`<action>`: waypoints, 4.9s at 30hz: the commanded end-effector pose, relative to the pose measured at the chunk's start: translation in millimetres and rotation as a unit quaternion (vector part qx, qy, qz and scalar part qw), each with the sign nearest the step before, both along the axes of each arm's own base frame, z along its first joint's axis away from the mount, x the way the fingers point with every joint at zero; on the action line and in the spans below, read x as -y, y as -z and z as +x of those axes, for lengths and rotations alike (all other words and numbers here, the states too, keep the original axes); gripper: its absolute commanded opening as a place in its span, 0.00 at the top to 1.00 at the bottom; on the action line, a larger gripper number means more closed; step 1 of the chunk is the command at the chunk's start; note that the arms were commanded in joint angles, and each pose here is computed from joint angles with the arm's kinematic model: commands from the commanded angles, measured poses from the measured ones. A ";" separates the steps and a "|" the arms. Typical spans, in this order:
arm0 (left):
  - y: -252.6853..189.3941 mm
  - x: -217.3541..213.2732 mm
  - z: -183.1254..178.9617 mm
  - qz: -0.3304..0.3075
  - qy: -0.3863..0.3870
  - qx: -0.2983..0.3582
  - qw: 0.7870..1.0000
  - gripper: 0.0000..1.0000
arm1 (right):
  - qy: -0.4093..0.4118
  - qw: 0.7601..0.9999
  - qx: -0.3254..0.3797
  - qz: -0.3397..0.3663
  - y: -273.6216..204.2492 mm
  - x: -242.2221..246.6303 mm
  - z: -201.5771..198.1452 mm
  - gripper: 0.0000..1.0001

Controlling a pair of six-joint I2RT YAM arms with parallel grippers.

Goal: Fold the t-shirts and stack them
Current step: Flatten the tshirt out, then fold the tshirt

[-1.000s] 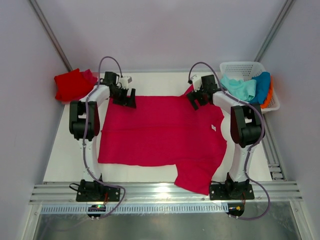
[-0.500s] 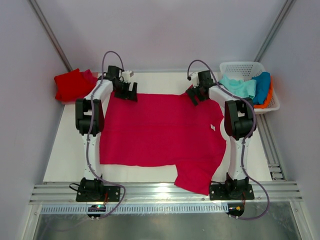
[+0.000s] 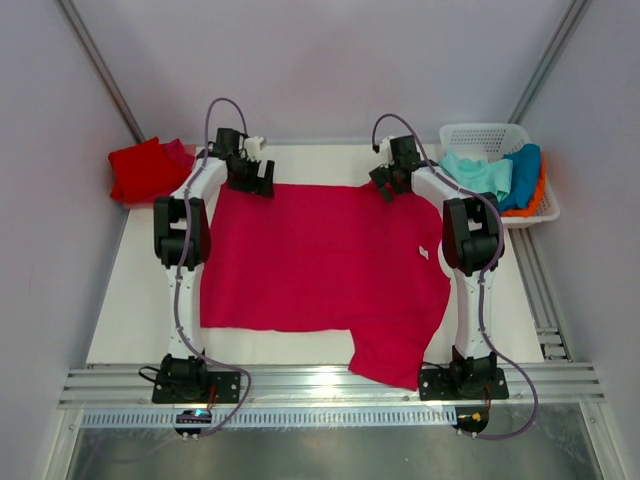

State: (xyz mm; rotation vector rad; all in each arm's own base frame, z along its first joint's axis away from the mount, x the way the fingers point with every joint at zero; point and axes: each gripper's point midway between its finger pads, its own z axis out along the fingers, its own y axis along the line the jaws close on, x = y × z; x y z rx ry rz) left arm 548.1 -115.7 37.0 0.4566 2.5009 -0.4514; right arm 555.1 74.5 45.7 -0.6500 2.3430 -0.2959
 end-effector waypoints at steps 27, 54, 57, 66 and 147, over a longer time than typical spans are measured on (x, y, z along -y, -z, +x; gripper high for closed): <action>-62.1 -49.7 -5.6 0.108 -0.056 0.082 0.989 0.02 | -0.096 0.993 0.056 0.049 -35.8 -43.2 18.2 0.06; -31.9 -60.2 -30.0 0.099 -0.051 0.038 0.993 0.03 | -0.098 0.994 0.034 -0.039 13.1 -28.4 43.7 0.68; -30.9 -59.3 -31.6 0.097 -0.051 0.034 0.993 0.03 | -0.103 0.993 0.030 -0.043 13.8 -29.8 45.8 0.75; -18.8 -58.3 -35.3 0.093 -0.049 0.020 0.994 0.03 | -0.105 0.992 0.040 -0.054 2.5 -26.3 44.5 0.97; 4.7 -64.6 42.3 -0.082 -0.038 0.017 0.996 0.49 | -0.123 0.990 0.024 -0.058 -83.8 -66.3 -12.7 0.97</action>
